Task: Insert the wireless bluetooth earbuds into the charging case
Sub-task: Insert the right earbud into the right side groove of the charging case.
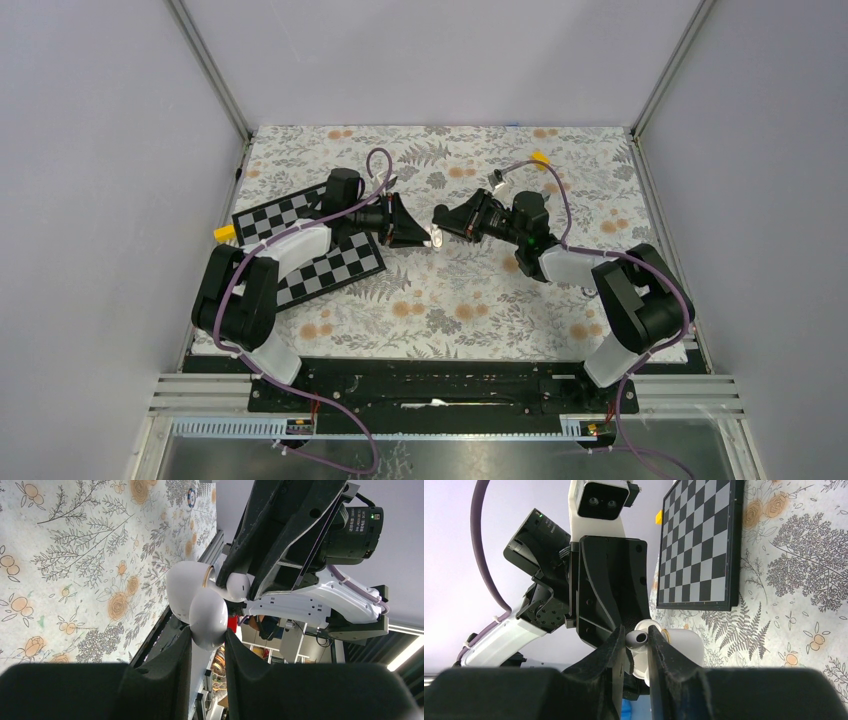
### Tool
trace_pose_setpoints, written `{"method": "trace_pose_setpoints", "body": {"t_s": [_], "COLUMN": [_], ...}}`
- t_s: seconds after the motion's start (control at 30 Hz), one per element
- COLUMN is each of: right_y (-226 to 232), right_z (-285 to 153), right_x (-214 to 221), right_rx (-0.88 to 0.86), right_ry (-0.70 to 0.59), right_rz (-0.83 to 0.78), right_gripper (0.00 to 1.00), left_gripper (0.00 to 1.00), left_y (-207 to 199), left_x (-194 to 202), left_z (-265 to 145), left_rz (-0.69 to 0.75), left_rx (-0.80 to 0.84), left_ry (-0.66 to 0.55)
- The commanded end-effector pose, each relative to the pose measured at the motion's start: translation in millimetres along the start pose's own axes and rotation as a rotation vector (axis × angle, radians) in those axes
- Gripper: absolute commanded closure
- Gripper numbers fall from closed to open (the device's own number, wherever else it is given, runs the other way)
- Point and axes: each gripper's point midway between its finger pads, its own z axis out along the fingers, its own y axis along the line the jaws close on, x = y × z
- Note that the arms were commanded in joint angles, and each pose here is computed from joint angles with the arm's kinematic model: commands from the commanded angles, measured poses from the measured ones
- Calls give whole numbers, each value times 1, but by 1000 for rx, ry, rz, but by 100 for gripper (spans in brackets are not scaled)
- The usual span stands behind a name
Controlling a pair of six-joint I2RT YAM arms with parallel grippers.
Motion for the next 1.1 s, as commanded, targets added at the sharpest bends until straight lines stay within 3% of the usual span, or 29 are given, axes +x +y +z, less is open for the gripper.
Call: {"method": "trace_pose_setpoints", "body": {"t_s": [0.0,0.3,0.83,1.07], "right_y": [-2,-10,-5,6], "right_z": [2,0,2,-3], "right_x": [1,1,-2,-8], "right_rx": [-9,51,82,106], "right_ry": [-8,-7,-4,-22], "right_rz": [-45,-95,-147,-202], "right_gripper": [88,82,39,29], "left_gripper": [100,100,100,100], "left_y": [-28,-28,-28,-26], "left_x": [-2,-2,-2,-3], "left_z": [-10,-12,-11,-11], "left_rz": [99,100,99,98], "left_rx": [67,73,77,74], "left_ry": [-17,-19,-15,-12]}}
